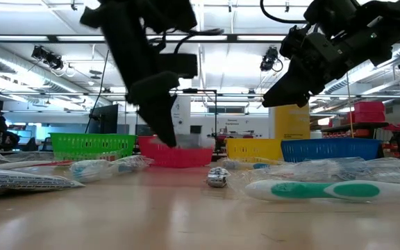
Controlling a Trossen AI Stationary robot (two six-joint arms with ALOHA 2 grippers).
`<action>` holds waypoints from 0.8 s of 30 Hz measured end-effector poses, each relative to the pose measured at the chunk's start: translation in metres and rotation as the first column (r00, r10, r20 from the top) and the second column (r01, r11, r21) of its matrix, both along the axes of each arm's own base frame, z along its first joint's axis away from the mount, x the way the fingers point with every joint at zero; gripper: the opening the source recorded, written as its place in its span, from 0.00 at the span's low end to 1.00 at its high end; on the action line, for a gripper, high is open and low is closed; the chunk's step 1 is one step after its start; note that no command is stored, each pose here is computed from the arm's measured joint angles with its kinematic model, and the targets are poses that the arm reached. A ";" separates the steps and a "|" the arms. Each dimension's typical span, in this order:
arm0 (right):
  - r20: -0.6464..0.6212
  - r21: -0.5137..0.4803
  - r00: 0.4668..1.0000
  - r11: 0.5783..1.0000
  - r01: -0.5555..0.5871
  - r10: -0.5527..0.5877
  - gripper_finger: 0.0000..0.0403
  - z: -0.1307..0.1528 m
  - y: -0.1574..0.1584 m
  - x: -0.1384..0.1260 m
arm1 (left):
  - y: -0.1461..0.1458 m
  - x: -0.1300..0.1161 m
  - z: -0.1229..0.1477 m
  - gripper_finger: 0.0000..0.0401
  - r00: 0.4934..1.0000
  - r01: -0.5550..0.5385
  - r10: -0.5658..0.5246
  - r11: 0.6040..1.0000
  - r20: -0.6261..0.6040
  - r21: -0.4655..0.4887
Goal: Pick & Place Travel size toiletries
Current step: Put the white toothpaste into the red bin
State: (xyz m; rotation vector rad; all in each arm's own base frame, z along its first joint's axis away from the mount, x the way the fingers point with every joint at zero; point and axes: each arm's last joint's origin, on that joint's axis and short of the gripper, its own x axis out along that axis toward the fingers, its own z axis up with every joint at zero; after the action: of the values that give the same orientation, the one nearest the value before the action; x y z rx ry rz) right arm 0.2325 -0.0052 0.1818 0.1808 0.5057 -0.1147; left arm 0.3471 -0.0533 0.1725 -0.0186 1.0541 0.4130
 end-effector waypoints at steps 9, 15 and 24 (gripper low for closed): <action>0.000 0.000 1.000 1.000 0.000 0.000 0.41 0.000 0.000 0.000 | 0.055 0.012 0.038 0.26 0.979 -0.200 0.203 0.975 -0.020 0.101; 0.000 0.000 1.000 1.000 0.000 0.000 0.40 0.000 0.000 0.000 | 0.104 0.010 0.034 0.26 0.928 -0.372 0.372 0.928 -0.017 -0.003; -0.002 0.000 1.000 1.000 0.000 0.000 0.35 0.000 0.000 0.000 | 0.135 0.013 0.013 0.26 0.936 -0.349 0.338 0.925 -0.095 -0.147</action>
State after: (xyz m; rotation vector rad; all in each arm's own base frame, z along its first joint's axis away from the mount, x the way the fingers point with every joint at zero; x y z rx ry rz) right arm 0.2323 -0.0052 0.1816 0.1806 0.5074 -0.1155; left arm 0.3599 0.0816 0.1857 -0.3418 1.1533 0.6482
